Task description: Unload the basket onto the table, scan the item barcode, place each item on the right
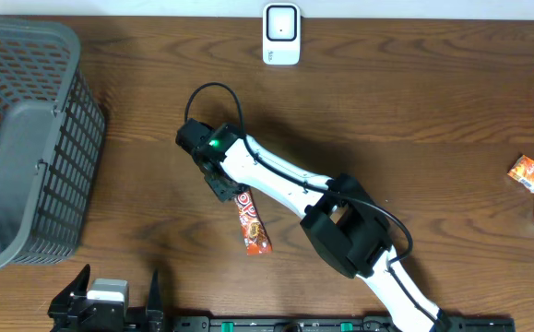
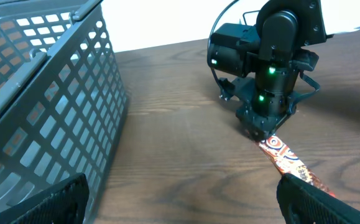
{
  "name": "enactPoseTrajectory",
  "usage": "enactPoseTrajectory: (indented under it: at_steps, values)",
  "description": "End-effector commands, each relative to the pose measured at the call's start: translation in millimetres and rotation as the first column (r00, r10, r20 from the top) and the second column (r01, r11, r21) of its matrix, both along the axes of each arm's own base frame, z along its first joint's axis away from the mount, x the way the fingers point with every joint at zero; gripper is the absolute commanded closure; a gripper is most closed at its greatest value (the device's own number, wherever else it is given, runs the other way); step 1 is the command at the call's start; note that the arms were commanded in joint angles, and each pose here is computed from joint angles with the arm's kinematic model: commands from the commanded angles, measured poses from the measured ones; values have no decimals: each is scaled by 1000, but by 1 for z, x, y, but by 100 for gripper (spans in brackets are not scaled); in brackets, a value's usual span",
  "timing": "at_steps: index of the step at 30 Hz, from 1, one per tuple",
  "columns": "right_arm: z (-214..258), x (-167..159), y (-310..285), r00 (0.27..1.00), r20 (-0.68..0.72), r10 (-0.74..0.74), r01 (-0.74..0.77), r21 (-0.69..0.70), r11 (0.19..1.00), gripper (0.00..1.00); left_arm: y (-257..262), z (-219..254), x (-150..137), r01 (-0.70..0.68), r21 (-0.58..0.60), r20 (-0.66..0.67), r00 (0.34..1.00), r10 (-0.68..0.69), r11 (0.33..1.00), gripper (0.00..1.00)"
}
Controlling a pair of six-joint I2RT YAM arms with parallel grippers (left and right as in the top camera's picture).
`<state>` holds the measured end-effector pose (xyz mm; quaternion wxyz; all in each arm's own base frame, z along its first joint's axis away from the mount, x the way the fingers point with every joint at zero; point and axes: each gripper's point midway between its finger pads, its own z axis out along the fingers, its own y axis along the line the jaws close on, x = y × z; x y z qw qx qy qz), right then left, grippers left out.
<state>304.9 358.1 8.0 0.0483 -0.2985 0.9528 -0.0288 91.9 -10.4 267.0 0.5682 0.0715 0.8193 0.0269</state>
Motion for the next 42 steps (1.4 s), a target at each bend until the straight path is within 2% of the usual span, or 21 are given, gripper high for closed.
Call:
enactPoseTrajectory:
  at_steps: [1,2,4,5,13,17,20,23,26,28,30,32,34,37,40,42]
  values:
    - [-12,-11,6,999,-51,-17,18,8,1000,62,1,2,-1,-6,5,8,1000,6,1000,4]
    - [-12,-11,7,999,-50,-17,18,10,1000,73,1,2,-1,-6,5,8,1000,6,1000,4]
    - [-13,-11,7,998,-53,-23,24,13,1000,85,1,2,-1,-6,5,8,1000,6,1000,4]
    - [-13,-12,8,998,-57,-23,24,16,1000,99,1,2,-1,-6,5,8,1000,6,1000,4]
    - [-4,-12,16,997,-81,11,-6,68,998,99,1,2,-1,-6,5,8,1000,6,1000,4]
    - [33,-25,37,968,-225,109,-46,269,962,99,1,2,-1,-6,5,8,1000,6,1000,4]
    - [68,-33,52,916,-330,229,-45,483,875,99,1,2,-1,-6,5,8,1000,6,1000,4]
    - [103,-33,58,857,-390,337,15,672,741,99,1,2,-1,-6,5,8,1000,6,1000,4]
    - [124,-18,52,838,-334,431,4,794,608,99,1,2,-1,-6,5,8,1000,6,1000,4]
    - [125,-2,45,856,-263,446,-51,815,578,99,1,2,-1,-6,5,8,1000,6,1000,4]
    - [117,15,38,883,-221,414,-84,793,603,99,1,2,-1,-6,5,8,1000,6,1000,4]
    - [105,25,29,909,-232,346,-70,732,677,97,1,2,-1,-6,5,8,1000,6,1000,4]
    - [93,26,21,922,-252,293,-57,661,749,74,1,2,-1,-6,5,8,1000,6,1000,4]
    - [79,15,12,926,-288,244,-50,548,835,73,1,2,-1,-6,5,8,1000,6,1000,4]
    - [74,5,7,928,-313,203,-33,475,880,72,1,2,-1,-6,5,8,1000,6,1000,4]
    - [71,-2,7,927,-323,189,-30,439,898,67,1,2,-1,-6,5,8,1000,6,1000,4]
